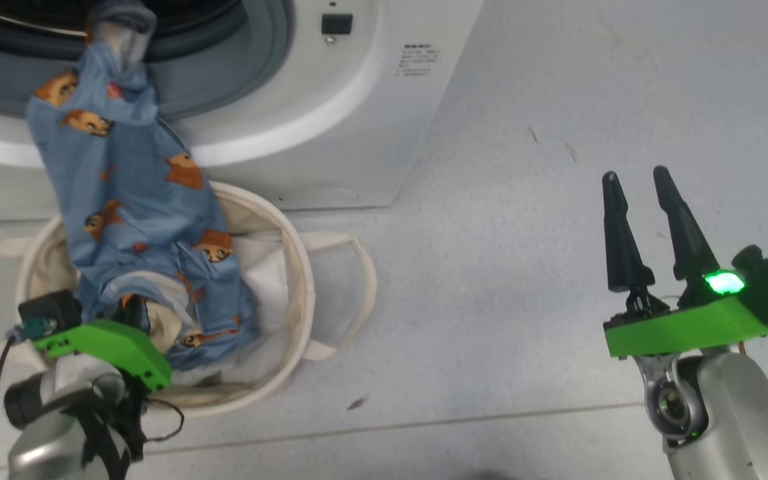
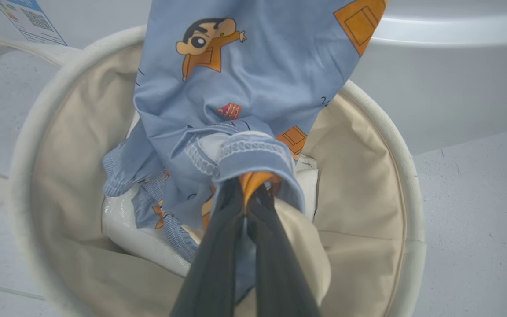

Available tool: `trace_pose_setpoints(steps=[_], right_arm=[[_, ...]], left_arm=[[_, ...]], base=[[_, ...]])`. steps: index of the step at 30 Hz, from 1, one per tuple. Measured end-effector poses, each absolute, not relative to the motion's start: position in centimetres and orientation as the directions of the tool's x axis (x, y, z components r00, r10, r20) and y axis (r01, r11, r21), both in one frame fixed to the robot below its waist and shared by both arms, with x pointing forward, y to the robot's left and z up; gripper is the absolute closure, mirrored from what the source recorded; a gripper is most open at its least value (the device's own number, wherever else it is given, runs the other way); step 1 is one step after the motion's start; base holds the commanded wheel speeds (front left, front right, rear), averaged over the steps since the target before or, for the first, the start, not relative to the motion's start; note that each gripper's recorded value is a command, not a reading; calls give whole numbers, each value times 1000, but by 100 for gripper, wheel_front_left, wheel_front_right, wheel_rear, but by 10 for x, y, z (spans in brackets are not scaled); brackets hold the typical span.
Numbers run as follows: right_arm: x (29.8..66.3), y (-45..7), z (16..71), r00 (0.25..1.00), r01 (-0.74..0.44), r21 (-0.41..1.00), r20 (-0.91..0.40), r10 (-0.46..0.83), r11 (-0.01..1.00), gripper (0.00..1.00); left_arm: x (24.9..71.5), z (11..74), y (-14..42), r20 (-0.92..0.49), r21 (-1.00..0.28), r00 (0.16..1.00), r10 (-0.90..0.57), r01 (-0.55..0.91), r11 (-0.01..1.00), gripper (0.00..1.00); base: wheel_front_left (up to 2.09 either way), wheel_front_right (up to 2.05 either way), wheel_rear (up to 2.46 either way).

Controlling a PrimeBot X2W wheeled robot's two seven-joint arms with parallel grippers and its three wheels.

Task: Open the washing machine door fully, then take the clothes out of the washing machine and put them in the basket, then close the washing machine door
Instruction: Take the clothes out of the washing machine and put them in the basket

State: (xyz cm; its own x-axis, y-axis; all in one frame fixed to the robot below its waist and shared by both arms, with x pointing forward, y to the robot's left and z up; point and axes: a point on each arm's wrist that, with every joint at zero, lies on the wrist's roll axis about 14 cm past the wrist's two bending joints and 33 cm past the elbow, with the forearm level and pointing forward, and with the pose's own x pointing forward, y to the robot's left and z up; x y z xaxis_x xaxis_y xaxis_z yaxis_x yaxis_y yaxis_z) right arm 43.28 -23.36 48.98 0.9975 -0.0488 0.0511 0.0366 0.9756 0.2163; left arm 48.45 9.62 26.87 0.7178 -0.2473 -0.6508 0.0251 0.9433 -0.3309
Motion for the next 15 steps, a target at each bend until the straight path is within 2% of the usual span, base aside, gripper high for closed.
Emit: trace_pose_setpoints(steps=[1, 2, 3, 4, 5, 6, 11, 15], right_arm=[[434, -234, 488, 998, 40, 216, 48, -51, 976, 0], [435, -235, 487, 997, 42, 216, 47, -54, 975, 0], [436, -235, 487, 997, 44, 216, 45, -55, 975, 0], [437, -235, 486, 997, 47, 217, 44, -57, 975, 0], [437, -235, 485, 997, 48, 218, 42, -59, 975, 0], [437, -235, 485, 997, 48, 219, 42, -59, 975, 0], [438, -232, 489, 997, 37, 224, 53, -50, 974, 0], [438, -229, 493, 997, 25, 229, 66, -41, 973, 0]], left_arm=[[486, 266, 95, -653, -331, 716, -249, 25, 943, 81], [488, 264, 95, -655, -330, 713, -249, 26, 944, 81], [489, 262, 95, -658, -327, 711, -249, 29, 945, 67], [489, 261, 96, -662, -325, 708, -248, 27, 945, 33], [488, 259, 96, -664, -322, 706, -246, 27, 946, 9], [487, 259, 97, -667, -319, 704, -246, 30, 947, 0], [485, 261, 102, -675, -300, 698, -239, 36, 953, 0], [473, 258, 107, -740, -243, 635, -224, 58, 968, 0]], base=[[0, 0, 0], [0, 0, 0], [0, 0, 0], [0, 0, 0], [0, 0, 0], [0, 0, 0], [0, 0, 0], [0, 0, 0]])
